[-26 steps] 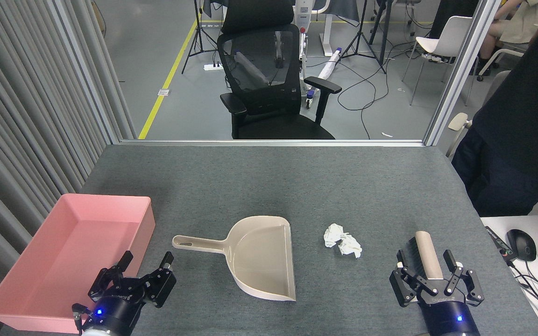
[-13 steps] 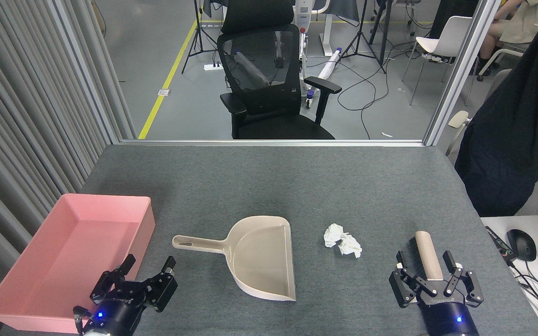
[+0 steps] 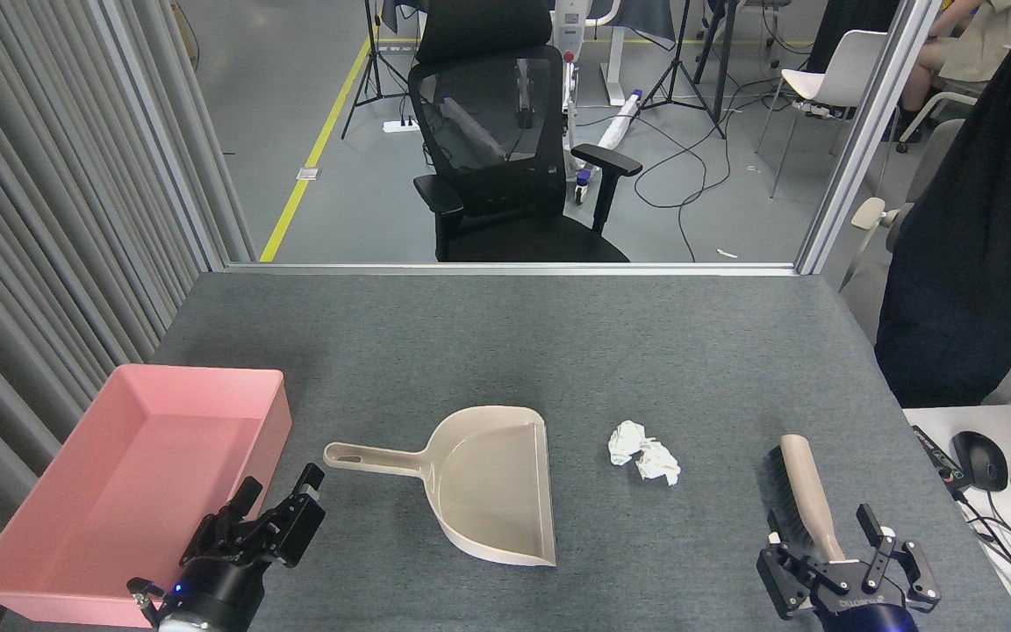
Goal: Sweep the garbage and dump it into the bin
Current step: 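Lower the right gripper onto the wooden brush handle and grasp it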
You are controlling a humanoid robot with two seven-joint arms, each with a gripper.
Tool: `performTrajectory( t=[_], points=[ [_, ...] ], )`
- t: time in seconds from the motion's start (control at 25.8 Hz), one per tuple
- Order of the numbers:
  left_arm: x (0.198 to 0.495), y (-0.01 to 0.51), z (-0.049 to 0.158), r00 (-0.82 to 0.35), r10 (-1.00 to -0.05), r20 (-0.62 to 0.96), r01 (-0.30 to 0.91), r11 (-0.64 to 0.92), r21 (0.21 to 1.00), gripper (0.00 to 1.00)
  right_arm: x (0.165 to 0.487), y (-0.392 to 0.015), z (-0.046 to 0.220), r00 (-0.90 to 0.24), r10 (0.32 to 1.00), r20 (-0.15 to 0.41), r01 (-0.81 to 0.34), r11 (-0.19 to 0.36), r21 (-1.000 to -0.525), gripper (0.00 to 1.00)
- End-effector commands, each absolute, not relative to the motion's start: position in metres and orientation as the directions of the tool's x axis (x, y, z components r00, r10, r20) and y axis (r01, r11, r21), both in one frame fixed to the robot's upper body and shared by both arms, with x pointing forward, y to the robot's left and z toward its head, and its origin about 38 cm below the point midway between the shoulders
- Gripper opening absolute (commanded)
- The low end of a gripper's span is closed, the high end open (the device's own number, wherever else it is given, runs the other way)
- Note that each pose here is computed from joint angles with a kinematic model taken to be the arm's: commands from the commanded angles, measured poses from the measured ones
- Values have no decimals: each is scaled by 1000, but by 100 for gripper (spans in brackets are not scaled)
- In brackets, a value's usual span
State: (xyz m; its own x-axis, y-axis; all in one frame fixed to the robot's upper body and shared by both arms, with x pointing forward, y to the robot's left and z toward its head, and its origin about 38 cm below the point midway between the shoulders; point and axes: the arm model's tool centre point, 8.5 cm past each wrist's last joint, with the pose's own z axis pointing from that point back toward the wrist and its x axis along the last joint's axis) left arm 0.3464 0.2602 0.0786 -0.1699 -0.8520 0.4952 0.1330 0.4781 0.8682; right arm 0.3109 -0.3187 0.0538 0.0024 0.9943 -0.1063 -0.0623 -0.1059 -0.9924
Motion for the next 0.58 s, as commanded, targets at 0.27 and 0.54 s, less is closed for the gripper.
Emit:
performTrajectory(
  t=[0.27,0.54],
  points=[
    [348,261,77,-59,-459,886,158,873,462,99,267,-345,34,9,995,-104,-133,-102,-986,99],
    [348,260,72,-25,-398,917,161,904,396,99,255,-359,29,37,994,-99,-135,-93,-987,99]
  ],
)
